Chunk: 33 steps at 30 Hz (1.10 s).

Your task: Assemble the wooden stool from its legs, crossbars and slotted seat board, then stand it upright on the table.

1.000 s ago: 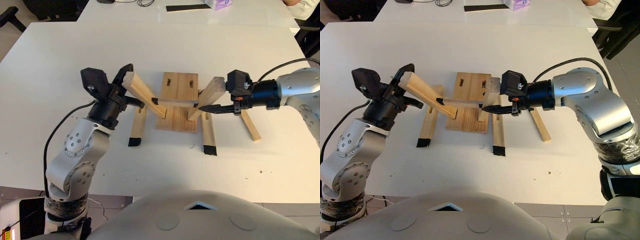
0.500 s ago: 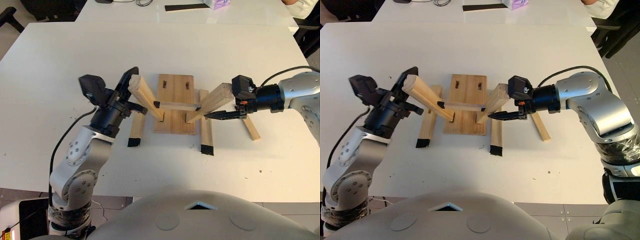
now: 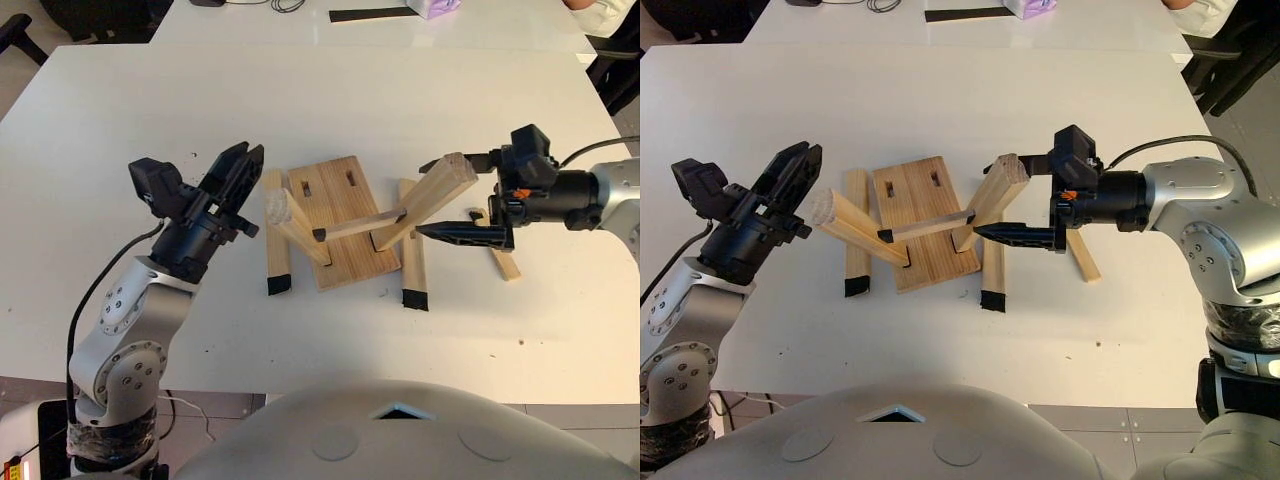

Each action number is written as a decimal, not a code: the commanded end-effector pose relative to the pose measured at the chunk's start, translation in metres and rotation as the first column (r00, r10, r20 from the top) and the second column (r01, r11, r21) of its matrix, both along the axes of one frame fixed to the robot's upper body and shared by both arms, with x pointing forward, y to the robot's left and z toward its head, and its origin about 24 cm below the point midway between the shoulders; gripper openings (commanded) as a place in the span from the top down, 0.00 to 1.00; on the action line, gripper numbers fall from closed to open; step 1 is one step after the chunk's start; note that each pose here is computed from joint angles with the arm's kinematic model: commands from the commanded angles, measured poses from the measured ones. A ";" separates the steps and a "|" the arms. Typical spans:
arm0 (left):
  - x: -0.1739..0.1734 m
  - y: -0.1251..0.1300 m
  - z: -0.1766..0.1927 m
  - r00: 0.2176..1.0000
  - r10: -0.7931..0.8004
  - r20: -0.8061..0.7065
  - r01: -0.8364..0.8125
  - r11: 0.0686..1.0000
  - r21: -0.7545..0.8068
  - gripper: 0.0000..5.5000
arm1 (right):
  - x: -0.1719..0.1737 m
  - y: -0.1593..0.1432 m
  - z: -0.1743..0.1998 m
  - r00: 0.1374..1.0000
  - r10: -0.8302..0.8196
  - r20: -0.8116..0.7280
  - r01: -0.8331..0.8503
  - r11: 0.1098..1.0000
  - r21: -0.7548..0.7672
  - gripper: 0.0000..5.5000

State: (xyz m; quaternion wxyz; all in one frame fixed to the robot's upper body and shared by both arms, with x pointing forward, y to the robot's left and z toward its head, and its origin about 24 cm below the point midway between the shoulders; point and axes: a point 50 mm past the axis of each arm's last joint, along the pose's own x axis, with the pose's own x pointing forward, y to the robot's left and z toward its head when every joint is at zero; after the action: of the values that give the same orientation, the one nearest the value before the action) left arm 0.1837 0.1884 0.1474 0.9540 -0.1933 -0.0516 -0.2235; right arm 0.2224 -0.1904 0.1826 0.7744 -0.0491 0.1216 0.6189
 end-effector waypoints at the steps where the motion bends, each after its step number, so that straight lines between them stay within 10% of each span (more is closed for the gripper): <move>1: -0.014 0.006 -0.013 0.994 0.070 -0.080 -0.074 0.996 -0.044 0.76 | -0.016 -0.031 -0.003 0.991 -0.127 -0.046 0.126 0.991 -0.043 0.16; 12: -0.049 -0.004 -0.040 0.894 0.402 -0.196 -0.332 0.890 0.314 0.95 | -0.034 -0.006 -0.049 0.820 -0.569 0.059 0.571 0.820 -0.030 0.35; 21: -0.070 -0.040 -0.029 0.903 0.416 -0.109 -0.342 0.849 0.403 1.00 | -0.053 0.041 -0.037 0.494 -0.866 0.079 0.849 0.500 0.172 0.62; 33: -0.035 -0.067 -0.009 0.917 0.398 0.023 -0.374 0.842 0.389 1.00 | -0.038 0.076 -0.033 0.546 -0.834 0.077 0.809 0.548 0.211 0.99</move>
State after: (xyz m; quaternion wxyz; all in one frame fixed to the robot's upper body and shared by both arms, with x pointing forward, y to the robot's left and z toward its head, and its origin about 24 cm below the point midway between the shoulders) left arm 0.1438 0.1261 0.1377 0.9997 0.0023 -0.0234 -0.0116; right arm 0.1858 -0.1187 0.1546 0.9830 0.0173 0.0043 0.1830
